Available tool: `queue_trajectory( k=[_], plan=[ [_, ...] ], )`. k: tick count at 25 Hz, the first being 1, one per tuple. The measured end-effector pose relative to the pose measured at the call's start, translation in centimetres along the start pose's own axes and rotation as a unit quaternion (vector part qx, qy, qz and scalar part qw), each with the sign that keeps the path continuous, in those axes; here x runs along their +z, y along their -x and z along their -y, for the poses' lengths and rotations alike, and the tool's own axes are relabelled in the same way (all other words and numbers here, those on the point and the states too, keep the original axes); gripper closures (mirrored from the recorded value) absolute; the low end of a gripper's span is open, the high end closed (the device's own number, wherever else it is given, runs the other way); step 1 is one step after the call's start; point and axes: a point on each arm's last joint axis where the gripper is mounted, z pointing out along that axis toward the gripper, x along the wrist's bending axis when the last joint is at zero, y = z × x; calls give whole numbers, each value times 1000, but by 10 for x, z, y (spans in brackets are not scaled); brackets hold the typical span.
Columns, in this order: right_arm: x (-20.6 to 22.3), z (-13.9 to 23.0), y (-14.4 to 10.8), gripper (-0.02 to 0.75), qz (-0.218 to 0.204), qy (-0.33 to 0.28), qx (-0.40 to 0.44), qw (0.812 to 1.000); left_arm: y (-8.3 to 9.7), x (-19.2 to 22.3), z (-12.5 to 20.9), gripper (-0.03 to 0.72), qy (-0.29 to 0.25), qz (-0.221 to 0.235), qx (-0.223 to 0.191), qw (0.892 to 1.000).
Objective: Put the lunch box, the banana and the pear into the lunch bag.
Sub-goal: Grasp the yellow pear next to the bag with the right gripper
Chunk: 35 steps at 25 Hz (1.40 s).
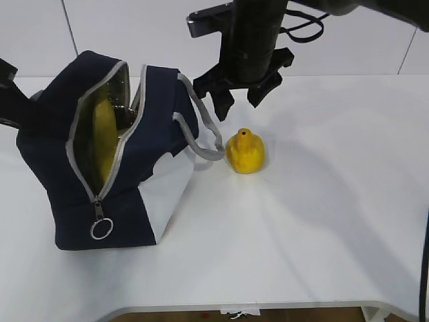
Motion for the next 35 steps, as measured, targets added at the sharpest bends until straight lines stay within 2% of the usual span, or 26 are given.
queue_trajectory(
  k=[9, 17, 23, 29, 31, 35],
  plan=[
    [37, 3, -1, 225, 6, -37, 8, 999, -1, 0, 0, 688, -2, -4, 3, 1000],
    [44, 3, 18, 228, 10, -43, 31, 999, -2, 0, 1, 688, -5, -9, 7, 1000],
    [44, 4, 15, 228, -25, -45, 49, 997, -2, 0, 1, 688, -5, -9, 7, 1000],
    [52, 9, 13, 229, -30, -61, 51, 996, -2, 0, 1, 688, -5, -9, 7, 1000],
    [53, 10, 12, 254, -30, -64, 51, 996, -2, 0, 1, 688, -5, -9, 7, 1000],
    [54, 11, 13, 370, -29, -64, 51, 996, -2, 0, 1, 688, -5, -9, 7, 1000]
  ],
)
